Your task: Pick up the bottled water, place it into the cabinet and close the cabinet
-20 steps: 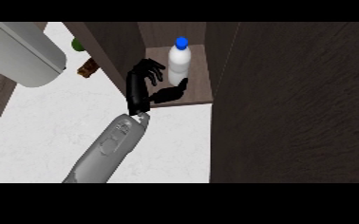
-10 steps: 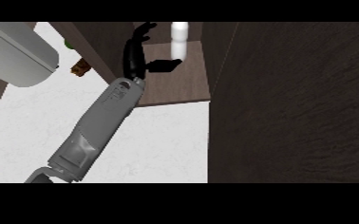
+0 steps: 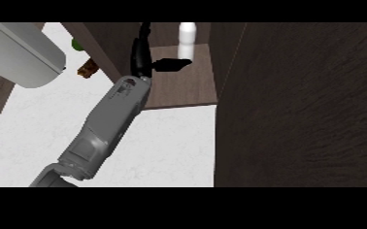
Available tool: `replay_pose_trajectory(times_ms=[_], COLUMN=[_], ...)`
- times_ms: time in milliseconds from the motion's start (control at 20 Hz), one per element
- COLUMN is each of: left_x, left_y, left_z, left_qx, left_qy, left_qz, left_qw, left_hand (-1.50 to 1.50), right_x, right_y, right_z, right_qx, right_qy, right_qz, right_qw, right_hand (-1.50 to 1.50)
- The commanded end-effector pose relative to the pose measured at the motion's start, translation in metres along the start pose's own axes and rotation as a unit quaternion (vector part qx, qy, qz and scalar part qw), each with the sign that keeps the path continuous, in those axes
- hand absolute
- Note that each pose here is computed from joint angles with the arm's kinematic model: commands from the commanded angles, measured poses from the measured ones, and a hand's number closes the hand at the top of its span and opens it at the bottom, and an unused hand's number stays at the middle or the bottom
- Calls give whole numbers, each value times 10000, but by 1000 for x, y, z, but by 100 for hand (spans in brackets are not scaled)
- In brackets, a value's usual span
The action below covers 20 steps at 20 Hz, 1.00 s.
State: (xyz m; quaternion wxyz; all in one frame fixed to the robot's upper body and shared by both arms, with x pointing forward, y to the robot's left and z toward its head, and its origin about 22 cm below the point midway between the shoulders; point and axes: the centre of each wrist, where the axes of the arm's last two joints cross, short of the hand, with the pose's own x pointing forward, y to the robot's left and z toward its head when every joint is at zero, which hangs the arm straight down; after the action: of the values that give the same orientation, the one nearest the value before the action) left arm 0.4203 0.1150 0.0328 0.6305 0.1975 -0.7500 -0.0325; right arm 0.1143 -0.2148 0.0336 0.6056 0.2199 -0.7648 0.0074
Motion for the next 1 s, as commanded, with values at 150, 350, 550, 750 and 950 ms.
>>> replay_pose_trajectory(times_ms=[150, 350, 550, 750, 950], left_x=[-14, -5, -16, -15, -19], left_y=[39, 28, 44, 13, 15], left_z=[-19, -19, -17, 9, 28], left_qx=[-47, -356, -513, -671, -793], left_qy=[-476, -738, -939, -943, -1006], left_qz=[886, 1457, 1660, 1925, 2154], left_qw=[9949, 9859, 9803, 9745, 9681], left_hand=[-150, -150, -150, -150, -150], right_x=[6, -4, -4, 7, 9], right_y=[-3, 12, -5, 10, 17], right_z=[-6, -8, 11, 11, 12], right_qx=[-106, 5, -149, -376, -423], right_qy=[-85, -51, -26, -60, -151], right_qz=[140, 115, 132, 182, 122], right_qw=[9998, 9999, 9998, 9991, 9989], right_hand=[-150, -150, -150, -150, -150])
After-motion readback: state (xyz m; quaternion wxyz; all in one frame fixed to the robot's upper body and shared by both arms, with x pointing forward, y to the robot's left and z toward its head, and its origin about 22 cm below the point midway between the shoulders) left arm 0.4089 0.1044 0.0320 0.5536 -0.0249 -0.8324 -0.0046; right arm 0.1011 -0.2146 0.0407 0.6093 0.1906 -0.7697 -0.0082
